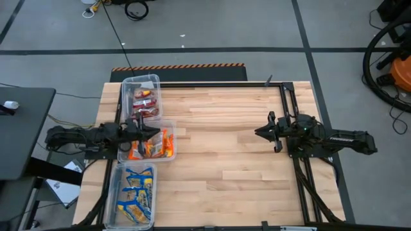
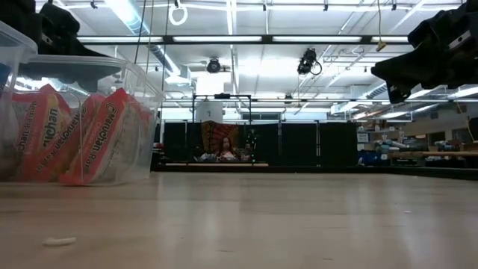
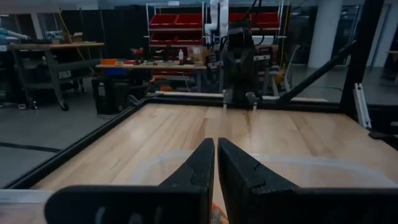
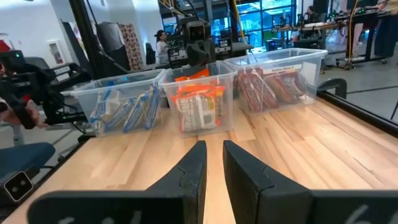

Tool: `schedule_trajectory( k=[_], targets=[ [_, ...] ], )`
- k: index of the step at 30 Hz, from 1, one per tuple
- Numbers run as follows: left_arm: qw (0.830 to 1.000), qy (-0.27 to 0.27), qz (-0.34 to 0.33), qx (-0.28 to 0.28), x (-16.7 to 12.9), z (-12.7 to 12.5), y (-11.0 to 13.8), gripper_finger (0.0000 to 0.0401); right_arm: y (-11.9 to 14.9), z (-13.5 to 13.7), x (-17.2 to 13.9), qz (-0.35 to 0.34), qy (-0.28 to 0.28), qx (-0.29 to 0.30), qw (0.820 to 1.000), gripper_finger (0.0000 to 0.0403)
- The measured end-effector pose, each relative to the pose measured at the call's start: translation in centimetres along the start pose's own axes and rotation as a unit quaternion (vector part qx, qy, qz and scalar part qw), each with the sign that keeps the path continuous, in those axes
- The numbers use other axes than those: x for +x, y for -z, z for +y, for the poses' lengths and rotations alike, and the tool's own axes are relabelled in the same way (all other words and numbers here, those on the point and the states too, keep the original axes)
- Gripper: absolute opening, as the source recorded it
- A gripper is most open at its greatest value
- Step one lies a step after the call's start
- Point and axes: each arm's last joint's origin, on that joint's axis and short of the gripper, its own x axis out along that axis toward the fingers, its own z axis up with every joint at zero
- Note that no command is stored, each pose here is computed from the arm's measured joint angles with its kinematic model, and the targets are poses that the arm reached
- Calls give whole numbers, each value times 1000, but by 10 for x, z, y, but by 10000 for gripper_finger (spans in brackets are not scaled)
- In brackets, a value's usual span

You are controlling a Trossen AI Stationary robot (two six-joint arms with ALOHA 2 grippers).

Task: Sort Maruchan noodles
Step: Return to Home Position

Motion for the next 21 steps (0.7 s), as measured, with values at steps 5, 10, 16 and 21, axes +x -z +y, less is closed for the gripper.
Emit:
schedule_trajectory(
  k=[5,10,16,21],
  targets=[
    [1000,-1,3,3,1,0,0,27,0,0,0,-1,0,0,1000,59],
    [1000,-2,-4,1,1,0,-1,27,-1,0,0,-5,1,-1,1000,61],
    [1000,-1,-5,1,1,0,-1,27,-1,0,0,-6,1,-2,1000,61],
    [1000,-1,-6,1,1,0,-1,27,-1,0,0,-6,1,-2,1000,61]
  ],
)
